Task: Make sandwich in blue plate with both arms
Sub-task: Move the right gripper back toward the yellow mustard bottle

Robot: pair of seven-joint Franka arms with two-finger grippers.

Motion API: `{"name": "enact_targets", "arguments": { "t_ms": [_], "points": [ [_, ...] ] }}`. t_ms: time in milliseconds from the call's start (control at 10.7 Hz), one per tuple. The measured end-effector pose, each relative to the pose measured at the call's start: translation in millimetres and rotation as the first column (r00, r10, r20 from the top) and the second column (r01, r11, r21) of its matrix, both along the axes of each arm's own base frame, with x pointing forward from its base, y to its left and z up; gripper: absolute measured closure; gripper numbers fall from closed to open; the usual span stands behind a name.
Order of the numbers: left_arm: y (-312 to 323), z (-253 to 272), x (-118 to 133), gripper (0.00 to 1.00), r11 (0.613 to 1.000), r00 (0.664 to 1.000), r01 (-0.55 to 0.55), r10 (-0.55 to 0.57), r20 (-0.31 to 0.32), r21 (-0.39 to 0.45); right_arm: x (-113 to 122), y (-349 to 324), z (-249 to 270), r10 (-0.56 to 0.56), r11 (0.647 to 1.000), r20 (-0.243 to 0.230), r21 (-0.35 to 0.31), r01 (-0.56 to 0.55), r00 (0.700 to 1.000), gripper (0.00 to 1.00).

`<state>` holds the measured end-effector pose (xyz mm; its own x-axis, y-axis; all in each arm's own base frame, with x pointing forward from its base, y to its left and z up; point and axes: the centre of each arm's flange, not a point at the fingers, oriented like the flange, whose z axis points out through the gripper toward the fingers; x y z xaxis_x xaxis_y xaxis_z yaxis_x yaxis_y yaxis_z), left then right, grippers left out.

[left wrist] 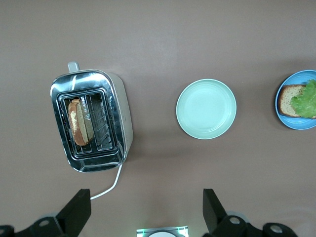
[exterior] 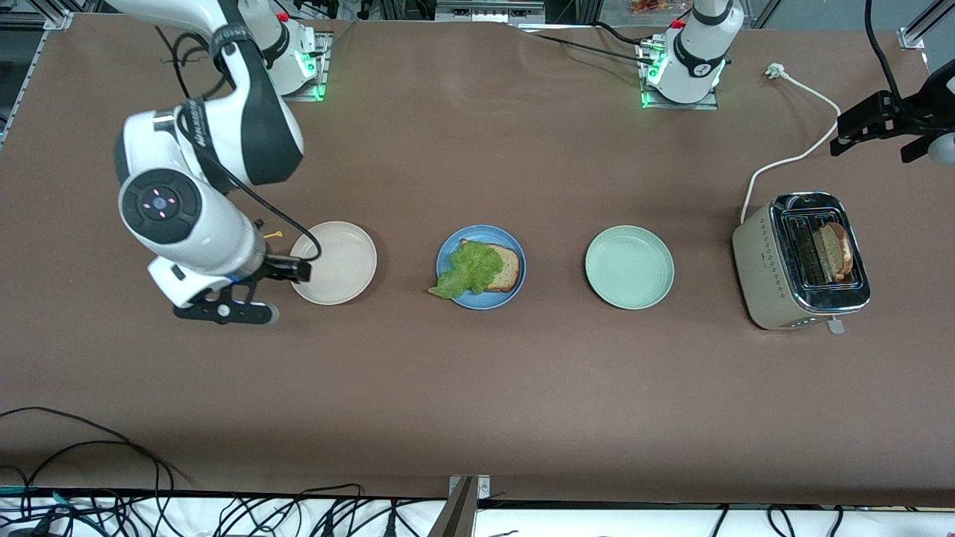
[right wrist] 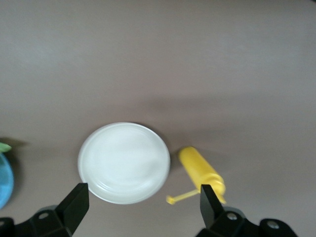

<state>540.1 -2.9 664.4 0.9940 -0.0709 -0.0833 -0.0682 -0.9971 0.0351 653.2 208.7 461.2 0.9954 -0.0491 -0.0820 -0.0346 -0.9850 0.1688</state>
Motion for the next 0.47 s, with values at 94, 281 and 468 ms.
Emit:
{"name": "enact_targets", "arguments": {
  "t_ms": [94,281,468],
  "points": [
    [-0.3,-0.3,0.3,0.00,1.000,1.000,0.000,0.000,0.000,0.000,-13.6,-18.8,9.8,0.026,1.000,-0.012,-0.016,-0.026,1.000,0.00],
    [-0.5,-0.6,0.7,0.00,1.000,1.000,0.001,-0.001,-0.001,0.000,-33.0,-69.0,26.2,0.125,0.992,-0.023,-0.002,-0.125,0.992,0.00],
    [0.0,-0.7,0.8,0.00,1.000,1.000,0.000,0.000,-0.001,0.000,-43.7,-127.1,32.6,0.212,0.977,-0.040,0.029,-0.211,0.976,0.00]
  ]
}}
